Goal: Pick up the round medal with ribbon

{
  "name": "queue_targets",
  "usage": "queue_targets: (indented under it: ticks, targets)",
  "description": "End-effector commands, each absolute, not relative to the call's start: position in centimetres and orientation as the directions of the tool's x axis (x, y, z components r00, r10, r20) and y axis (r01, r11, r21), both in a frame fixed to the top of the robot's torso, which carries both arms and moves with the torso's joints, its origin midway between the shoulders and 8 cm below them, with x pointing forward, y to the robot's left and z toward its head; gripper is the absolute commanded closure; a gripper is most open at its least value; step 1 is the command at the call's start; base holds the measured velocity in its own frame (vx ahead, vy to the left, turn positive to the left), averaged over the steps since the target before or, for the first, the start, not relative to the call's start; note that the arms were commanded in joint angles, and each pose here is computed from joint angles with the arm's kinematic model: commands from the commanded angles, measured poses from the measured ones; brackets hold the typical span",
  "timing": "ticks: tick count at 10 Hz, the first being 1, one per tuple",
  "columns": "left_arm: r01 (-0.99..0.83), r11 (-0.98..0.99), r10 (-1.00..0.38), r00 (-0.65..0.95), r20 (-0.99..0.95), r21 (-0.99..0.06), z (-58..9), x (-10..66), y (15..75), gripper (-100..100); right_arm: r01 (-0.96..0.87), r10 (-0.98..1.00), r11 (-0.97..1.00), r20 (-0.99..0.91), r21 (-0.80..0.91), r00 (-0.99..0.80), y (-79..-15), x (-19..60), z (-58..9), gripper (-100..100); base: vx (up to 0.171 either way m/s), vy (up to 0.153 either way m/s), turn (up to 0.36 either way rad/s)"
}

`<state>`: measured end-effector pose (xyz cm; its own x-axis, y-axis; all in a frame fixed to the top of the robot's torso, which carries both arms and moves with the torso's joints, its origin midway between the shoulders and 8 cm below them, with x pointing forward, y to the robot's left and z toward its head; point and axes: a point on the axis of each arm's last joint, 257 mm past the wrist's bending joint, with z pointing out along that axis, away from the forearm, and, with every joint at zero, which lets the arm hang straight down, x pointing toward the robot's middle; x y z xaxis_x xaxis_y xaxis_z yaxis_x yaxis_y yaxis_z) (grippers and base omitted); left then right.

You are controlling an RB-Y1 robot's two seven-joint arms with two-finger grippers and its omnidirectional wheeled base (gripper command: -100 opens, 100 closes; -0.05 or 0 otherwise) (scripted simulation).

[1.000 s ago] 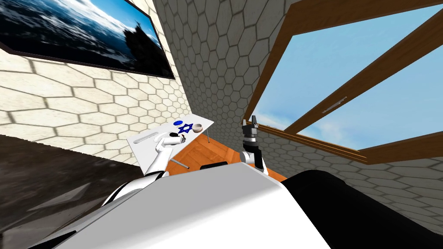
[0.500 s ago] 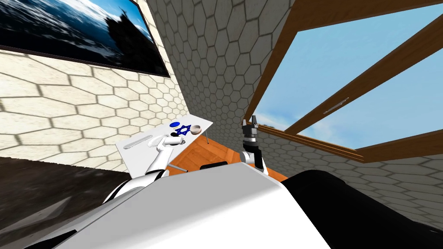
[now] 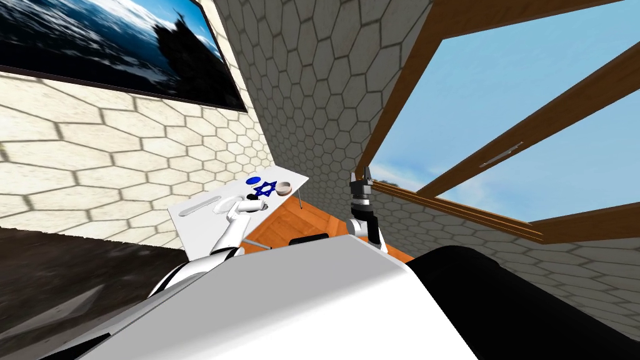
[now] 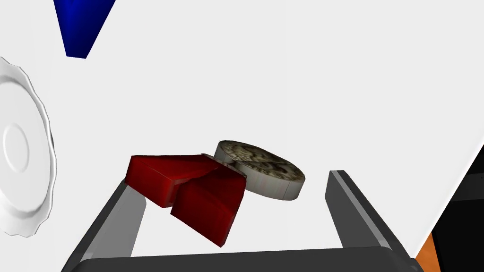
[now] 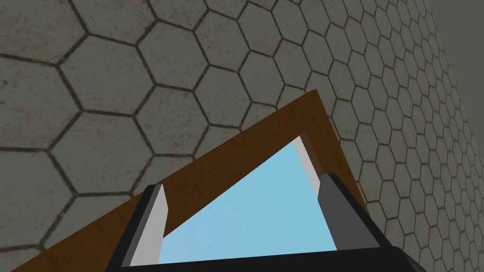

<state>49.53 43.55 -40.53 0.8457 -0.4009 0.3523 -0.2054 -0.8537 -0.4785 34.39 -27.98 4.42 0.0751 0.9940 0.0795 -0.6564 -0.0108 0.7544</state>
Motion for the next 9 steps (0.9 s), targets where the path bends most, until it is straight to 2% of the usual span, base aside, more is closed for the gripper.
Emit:
queue_targets:
  ticks: [1, 5, 6, 7, 9]
  targets:
    - [-0.205, -0.854, -0.401, 0.846, 0.352, -0.479, -40.5, 49.5, 43.6, 100, -0.656, 0.994, -0.011, 0.08, 0.754, 0.075, -28.0, 34.4, 4.4, 0, 0.0, 0.0, 0.0]
    - [-0.203, -0.855, -0.399, 0.846, 0.354, -0.478, -40.5, 49.6, 43.6, 100, -0.656, 0.994, -0.011, 0.08, 0.754, 0.075, -28.0, 34.4, 4.4, 0, 0.0, 0.0, 0.0]
    - [-0.203, -0.855, -0.399, 0.846, 0.354, -0.478, -40.5, 49.6, 43.6, 0, -0.656, 0.994, -0.011, 0.08, 0.754, 0.075, -28.0, 34.4, 4.4, 0, 0.0, 0.0, 0.0]
    - [-0.202, -0.855, -0.397, 0.849, 0.35, -0.478, -39.7, 49.9, 43.6, 100, -0.656, 0.994, -0.011, 0.08, 0.754, 0.075, -28.0, 34.4, 4.4, 0, -0.052, -0.01, -0.069]
    - [-0.199, -0.855, -0.392, 0.851, 0.348, -0.478, -39.1, 50.1, 43.5, 100, -0.656, 0.994, -0.011, 0.08, 0.754, 0.075, -28.0, 34.4, 4.4, 0, -0.069, -0.019, -0.033]
